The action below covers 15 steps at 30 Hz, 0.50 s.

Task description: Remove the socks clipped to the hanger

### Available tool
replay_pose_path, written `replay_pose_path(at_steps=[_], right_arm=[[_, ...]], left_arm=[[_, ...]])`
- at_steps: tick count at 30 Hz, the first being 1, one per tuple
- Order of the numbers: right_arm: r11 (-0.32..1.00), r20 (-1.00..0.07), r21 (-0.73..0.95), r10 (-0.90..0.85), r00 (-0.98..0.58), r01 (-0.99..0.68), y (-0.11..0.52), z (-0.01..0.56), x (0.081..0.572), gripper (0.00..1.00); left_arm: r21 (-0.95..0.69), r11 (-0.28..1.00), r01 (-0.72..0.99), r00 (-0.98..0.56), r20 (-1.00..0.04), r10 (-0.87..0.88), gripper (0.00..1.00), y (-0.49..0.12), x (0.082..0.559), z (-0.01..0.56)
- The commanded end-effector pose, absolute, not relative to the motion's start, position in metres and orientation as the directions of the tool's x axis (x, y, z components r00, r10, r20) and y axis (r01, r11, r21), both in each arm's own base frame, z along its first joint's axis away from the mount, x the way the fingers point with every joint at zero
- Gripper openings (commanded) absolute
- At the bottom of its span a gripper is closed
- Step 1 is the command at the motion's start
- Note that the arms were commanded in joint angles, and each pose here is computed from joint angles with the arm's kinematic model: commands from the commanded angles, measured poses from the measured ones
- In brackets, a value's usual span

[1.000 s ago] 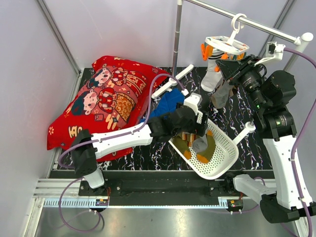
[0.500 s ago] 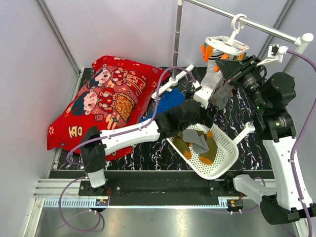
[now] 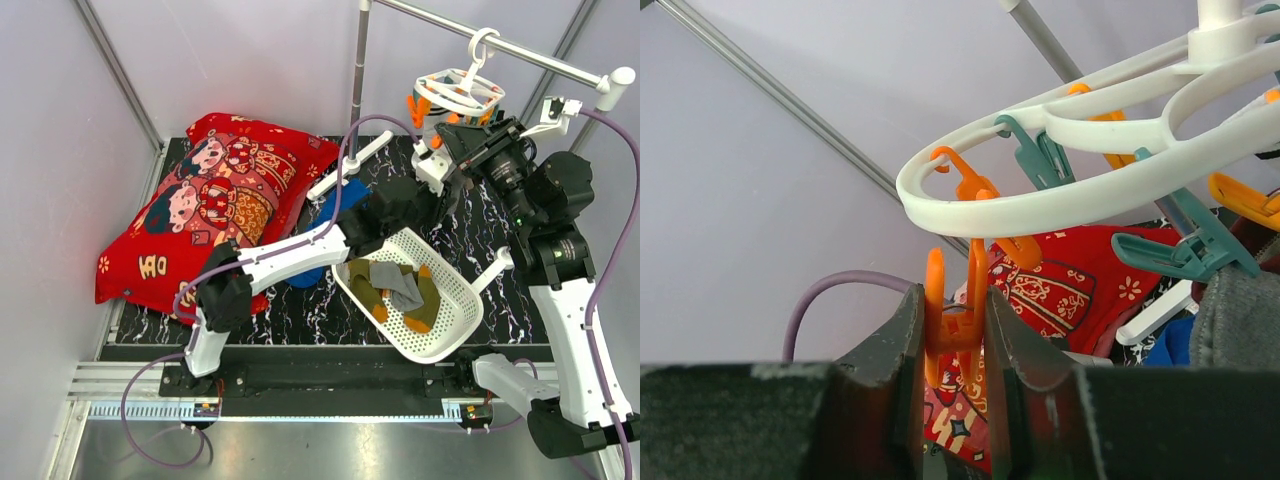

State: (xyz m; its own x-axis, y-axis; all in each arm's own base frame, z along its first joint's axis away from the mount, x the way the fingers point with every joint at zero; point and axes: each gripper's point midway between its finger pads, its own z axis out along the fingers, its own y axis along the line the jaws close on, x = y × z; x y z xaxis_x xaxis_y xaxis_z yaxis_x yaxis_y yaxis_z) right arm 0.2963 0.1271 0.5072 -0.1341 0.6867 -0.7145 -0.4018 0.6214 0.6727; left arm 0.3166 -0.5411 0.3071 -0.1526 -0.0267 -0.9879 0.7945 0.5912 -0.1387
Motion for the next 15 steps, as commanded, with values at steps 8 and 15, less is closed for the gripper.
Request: replay_pose_path(at_steps=[8,15], right_arm=[[0.582,-0.707,0.656,0.696,-0.122,-0.48,0.131,0.523,0.271,0.39],[0.682,-0.754,0.623,0.654,-0.062,-0.384,0.108,0.525,0.261,0.58]], left_arm=[[-0.209,0.48,0.852,-0.14,-0.974,-0.176,0.0,-0.529,0.295,0.369],[-0.246,0.46,0.853,-0.158,-0.962,-0.222,0.0,-0.505,0.278,0.377]])
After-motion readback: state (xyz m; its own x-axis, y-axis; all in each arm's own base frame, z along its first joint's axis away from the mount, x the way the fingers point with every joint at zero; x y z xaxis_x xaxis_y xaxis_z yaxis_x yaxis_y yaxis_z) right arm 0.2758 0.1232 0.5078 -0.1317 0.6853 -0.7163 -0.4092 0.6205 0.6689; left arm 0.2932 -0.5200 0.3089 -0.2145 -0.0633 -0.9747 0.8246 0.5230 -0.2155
